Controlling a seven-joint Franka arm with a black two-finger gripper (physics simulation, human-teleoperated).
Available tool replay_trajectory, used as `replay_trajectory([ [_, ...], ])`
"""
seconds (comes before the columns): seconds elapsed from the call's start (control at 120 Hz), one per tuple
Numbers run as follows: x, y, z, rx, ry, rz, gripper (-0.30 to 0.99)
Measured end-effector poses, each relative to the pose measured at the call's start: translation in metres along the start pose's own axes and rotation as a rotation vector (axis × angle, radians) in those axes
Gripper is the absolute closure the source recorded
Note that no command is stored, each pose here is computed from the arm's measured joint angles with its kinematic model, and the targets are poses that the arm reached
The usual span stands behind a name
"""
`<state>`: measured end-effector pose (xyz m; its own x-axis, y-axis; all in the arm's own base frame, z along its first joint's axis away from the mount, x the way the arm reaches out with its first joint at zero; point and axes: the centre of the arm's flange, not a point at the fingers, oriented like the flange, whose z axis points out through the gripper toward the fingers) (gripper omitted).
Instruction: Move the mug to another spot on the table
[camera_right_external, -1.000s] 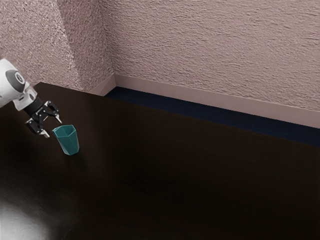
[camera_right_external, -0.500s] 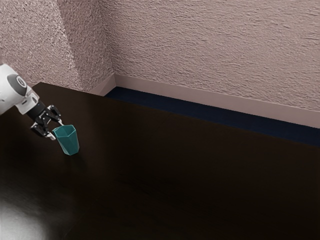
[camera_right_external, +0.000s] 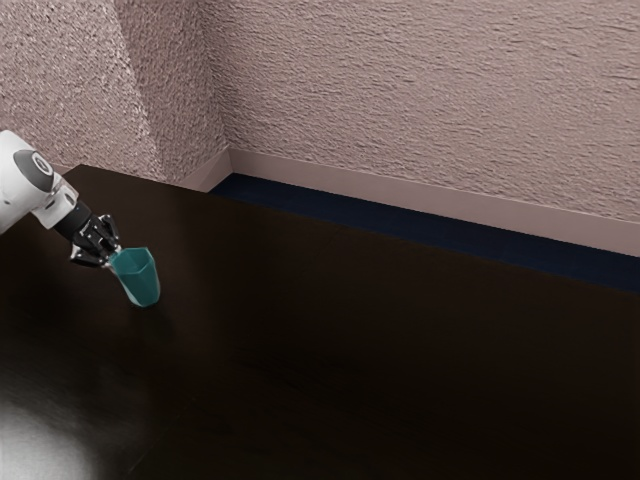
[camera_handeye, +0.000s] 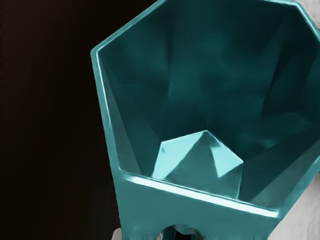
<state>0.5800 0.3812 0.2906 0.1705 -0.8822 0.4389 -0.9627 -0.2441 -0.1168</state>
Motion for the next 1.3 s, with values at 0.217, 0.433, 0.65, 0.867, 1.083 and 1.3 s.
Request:
replay_trajectory([
  [0.217, 0.003, 0.002, -0.003, 0.006, 0.046, -0.036, 0.72],
  [0.433, 0.007, 0.013, 0.007, -0.054, 0.117, -0.115, 0.73],
  [0.65, 0.024, 0.011, 0.006, -0.08, 0.15, -0.147, 0.69],
  [0.867, 0.063, 0.006, 0.035, -0.129, 0.195, -0.148, 0.72],
  [1.083, 0.105, 0.016, 0.065, -0.172, 0.232, -0.148, 0.75],
  [1.3, 0.152, 0.058, 0.084, -0.184, 0.239, -0.16, 0.75],
])
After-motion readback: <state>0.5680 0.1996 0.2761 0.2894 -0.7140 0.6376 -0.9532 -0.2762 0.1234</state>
